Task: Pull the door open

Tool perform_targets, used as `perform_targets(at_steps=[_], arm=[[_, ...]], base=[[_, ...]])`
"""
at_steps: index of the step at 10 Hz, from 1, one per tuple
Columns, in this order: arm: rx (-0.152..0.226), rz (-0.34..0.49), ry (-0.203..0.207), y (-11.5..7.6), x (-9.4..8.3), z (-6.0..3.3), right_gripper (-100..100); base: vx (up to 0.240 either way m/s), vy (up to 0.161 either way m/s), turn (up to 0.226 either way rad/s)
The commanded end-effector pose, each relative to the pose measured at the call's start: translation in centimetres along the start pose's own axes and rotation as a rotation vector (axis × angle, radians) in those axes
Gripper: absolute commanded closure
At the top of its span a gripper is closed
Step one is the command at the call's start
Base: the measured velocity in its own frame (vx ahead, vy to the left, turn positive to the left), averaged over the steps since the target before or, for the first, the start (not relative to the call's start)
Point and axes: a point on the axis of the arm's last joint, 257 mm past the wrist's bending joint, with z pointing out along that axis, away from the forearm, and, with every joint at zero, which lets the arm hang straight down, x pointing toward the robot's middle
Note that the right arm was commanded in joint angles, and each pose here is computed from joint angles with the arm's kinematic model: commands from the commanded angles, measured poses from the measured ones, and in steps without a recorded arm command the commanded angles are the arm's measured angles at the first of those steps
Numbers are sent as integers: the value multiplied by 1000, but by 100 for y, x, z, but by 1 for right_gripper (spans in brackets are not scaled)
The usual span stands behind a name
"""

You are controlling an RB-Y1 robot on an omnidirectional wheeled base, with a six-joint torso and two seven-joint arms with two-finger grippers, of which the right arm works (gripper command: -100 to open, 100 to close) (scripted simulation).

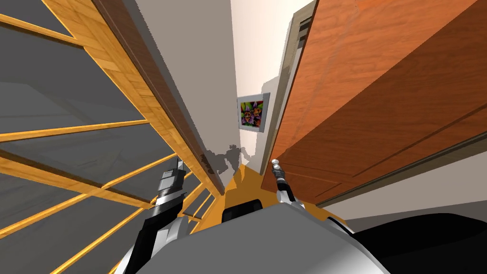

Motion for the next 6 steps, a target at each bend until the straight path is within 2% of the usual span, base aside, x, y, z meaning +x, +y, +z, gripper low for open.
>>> perform_targets(at_steps=[1, 2, 6], arm=[[0, 0, 0, 0, 0, 0, 100], [24, 0, -2, -21, -10, -35, 100], [84, -1, 6, -66, 12, -101, 100]], base=[[-56, 20, 37], [-156, 35, 101], [-250, -10, 118]])
